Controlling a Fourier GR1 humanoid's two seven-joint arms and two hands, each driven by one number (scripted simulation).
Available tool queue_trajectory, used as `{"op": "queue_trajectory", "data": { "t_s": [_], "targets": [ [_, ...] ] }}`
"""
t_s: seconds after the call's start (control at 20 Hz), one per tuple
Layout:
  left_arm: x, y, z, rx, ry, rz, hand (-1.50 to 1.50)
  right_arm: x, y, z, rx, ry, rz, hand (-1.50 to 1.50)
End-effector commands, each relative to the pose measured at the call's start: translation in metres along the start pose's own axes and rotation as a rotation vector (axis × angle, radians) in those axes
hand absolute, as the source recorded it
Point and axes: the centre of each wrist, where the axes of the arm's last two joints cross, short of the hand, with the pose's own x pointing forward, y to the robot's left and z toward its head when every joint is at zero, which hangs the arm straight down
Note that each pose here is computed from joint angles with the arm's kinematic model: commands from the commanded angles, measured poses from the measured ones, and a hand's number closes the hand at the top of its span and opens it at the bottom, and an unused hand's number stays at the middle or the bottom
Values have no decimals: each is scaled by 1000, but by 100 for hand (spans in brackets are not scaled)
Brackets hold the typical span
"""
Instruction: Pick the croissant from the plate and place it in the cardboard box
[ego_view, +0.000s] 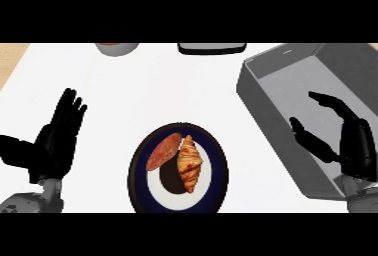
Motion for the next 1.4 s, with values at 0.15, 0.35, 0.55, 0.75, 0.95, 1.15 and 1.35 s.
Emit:
{"op": "queue_trajectory", "data": {
  "t_s": [0.15, 0.35, 0.55, 0.75, 0.95, 1.15, 1.35],
  "targets": [
    [2, 7, -2, -13, 9, 1, 0, 38, 9, 33, 103, -57, 294, -150],
    [5, -2, 1, -37, 11, 18, 0, 47, 12, 52, 385, 71, 476, -150],
    [0, -6, -1, -59, 24, 10, 0, 95, 25, 59, 508, 169, 521, -150],
    [-6, -16, -11, -63, 9, 18, 0, 159, 36, 56, 534, 221, 521, -150],
    [8, -6, -11, -77, 2, 16, 0, 217, 58, 71, 557, 220, 465, -150],
    [1, -1, -4, -74, 20, 29, 0, 240, 88, 76, 576, 232, 467, -150],
    [15, -3, -10, -59, 8, 27, 0, 228, 118, 71, 587, 291, 527, -150]
  ]
}}
